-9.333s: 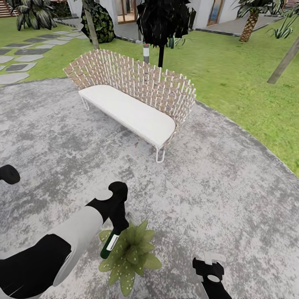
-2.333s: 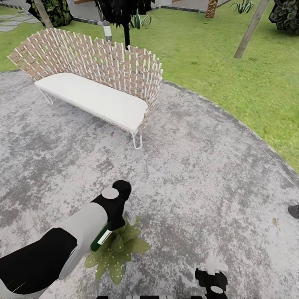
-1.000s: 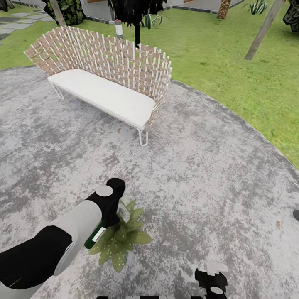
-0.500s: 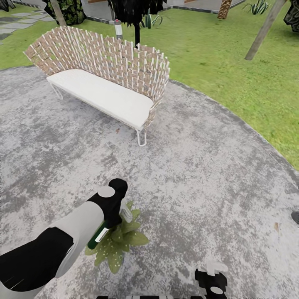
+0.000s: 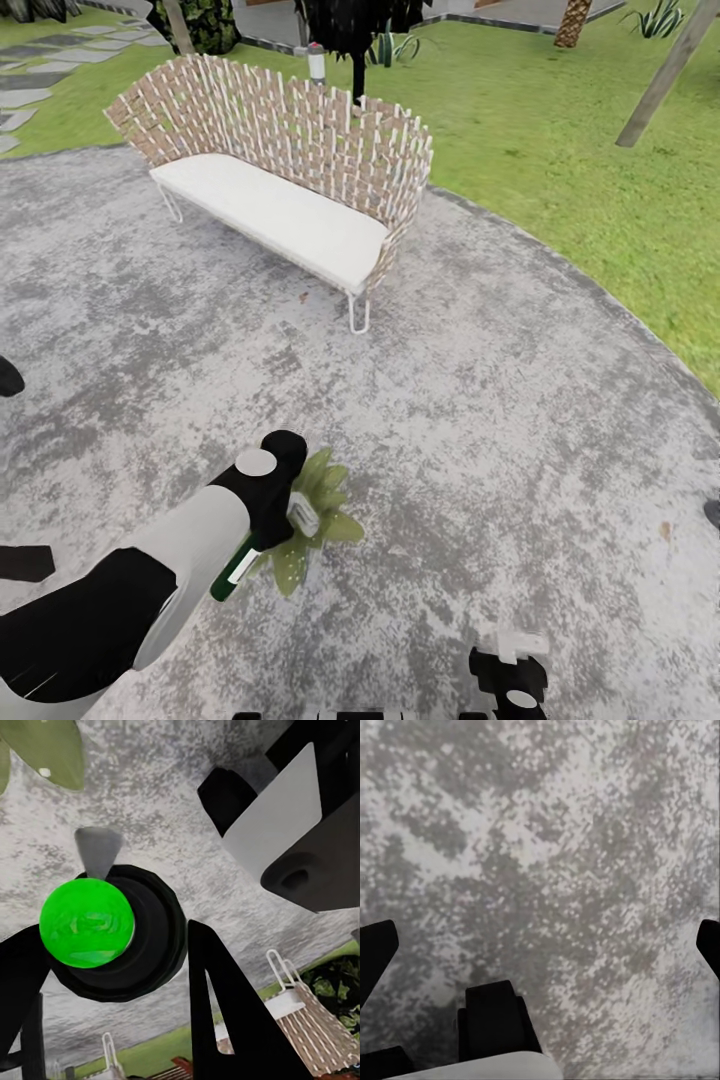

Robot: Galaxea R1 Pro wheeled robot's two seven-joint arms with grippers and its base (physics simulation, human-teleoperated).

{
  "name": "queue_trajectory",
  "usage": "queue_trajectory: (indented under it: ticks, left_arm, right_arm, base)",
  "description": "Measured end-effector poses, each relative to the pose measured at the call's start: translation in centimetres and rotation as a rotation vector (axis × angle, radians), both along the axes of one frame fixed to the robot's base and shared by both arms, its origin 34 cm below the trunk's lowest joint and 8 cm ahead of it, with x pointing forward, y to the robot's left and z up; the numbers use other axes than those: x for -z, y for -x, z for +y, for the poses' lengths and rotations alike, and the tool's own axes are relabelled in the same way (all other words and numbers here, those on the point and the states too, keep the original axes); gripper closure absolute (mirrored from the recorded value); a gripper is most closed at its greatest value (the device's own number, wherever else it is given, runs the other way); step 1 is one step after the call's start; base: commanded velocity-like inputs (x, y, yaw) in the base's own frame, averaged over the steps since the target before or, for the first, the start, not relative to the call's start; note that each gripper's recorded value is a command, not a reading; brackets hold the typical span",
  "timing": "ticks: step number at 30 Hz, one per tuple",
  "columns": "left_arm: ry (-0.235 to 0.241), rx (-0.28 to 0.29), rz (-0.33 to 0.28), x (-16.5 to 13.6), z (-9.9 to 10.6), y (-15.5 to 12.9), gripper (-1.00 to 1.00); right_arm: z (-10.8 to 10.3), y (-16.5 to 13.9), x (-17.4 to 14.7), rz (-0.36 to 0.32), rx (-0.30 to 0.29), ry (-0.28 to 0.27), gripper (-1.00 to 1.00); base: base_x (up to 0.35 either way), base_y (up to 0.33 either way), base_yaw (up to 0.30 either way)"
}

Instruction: Pick up the pesticide atomizer in the garden and spray insectifuge to fully cover both potted plants in the garden.

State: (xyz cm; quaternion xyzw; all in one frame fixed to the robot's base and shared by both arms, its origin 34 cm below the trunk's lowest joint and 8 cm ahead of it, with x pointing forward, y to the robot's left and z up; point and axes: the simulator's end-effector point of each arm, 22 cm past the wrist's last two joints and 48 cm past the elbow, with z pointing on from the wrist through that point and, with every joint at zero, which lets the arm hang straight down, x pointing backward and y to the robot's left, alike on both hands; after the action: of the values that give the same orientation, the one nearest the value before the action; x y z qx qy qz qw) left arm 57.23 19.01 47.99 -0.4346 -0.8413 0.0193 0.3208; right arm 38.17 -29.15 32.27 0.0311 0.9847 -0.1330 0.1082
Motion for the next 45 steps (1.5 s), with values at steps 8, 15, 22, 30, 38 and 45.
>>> queue_trajectory:
  ticks: [8,15,22,30,38,45]
  left_arm:
    - [0.001,-0.003,0.001,0.0,0.0,0.1,1.00]
    - [0.040,-0.024,-0.001,-0.2,-1.4,0.0,1.00]
    - [0.161,-0.037,-0.139,-2.2,-5.5,-4.7,1.00]
    - [0.315,-0.236,-0.090,-2.6,-8.5,-3.8,1.00]
    - [0.376,-0.294,-0.027,-0.8,-9.5,2.0,1.00]
    - [0.418,-0.309,-0.019,-0.5,-8.8,2.9,1.00]
  right_arm:
    - [0.0,0.0,0.0,0.000,-0.001,0.000,-1.00]
    - [-0.1,-0.1,-0.1,-0.001,-0.001,0.001,-1.00]
    - [0.1,-0.5,-0.1,-0.010,-0.008,-0.004,-1.00]
    - [-1.2,1.0,0.2,0.019,-0.016,0.005,-1.00]
    - [-1.1,1.9,0.3,0.040,-0.019,0.000,-1.00]
    - [-0.6,2.5,0.5,0.064,-0.085,-0.001,-1.00]
  base:
    - [-0.143,0.090,0.045]
    - [-0.035,0.001,0.165]
    - [-0.042,0.000,0.003]
    - [-0.312,0.000,0.000]
    - [-0.337,0.000,0.000]
    - [-0.302,0.000,0.000]
